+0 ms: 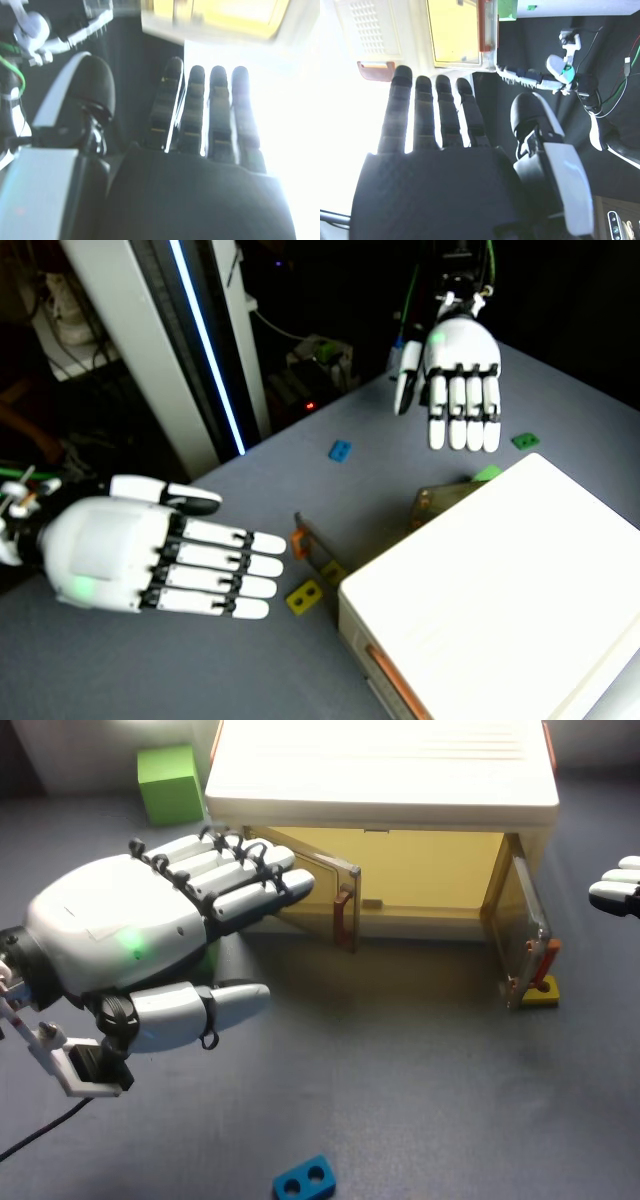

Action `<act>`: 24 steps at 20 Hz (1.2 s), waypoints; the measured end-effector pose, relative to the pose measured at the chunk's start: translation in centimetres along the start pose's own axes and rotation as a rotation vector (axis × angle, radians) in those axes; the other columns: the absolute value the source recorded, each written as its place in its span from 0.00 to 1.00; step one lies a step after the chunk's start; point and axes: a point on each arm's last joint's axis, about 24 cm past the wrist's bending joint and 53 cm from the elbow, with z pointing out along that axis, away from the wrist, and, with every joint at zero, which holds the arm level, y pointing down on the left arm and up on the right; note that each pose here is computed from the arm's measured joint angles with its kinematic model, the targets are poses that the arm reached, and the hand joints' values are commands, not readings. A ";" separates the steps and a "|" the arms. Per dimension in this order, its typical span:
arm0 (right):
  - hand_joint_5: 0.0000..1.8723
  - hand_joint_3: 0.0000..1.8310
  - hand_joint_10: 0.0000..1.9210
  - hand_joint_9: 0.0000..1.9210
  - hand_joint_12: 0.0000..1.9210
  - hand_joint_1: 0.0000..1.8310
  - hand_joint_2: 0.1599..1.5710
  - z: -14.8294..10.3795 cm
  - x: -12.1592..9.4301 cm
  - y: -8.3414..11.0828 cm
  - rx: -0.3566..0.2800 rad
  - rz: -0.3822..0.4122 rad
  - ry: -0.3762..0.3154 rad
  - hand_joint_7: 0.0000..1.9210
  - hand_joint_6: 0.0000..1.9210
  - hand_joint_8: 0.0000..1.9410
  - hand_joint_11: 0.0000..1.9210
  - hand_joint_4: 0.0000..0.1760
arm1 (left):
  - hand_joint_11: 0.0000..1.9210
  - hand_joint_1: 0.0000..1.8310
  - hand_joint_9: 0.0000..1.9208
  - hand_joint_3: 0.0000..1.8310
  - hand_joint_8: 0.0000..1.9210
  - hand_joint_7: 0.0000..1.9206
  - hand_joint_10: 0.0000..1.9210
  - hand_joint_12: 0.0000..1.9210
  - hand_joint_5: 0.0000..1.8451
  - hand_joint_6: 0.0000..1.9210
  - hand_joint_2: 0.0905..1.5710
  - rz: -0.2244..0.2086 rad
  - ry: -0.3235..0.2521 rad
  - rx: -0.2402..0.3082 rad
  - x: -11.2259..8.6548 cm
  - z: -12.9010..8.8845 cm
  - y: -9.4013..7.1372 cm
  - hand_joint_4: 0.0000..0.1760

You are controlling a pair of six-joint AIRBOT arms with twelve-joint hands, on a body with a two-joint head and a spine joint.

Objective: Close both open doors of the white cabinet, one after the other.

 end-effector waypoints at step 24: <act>0.08 0.00 0.00 0.03 0.00 0.00 0.95 0.2 0.5 -0.1 -0.005 0.010 0.012 0.07 0.00 0.00 0.07 0.00 | 0.00 0.00 0.03 0.00 0.00 0.02 0.00 0.20 0.04 0.00 0.95 -0.045 -0.041 0.015 -0.2 -0.3 -0.3 0.00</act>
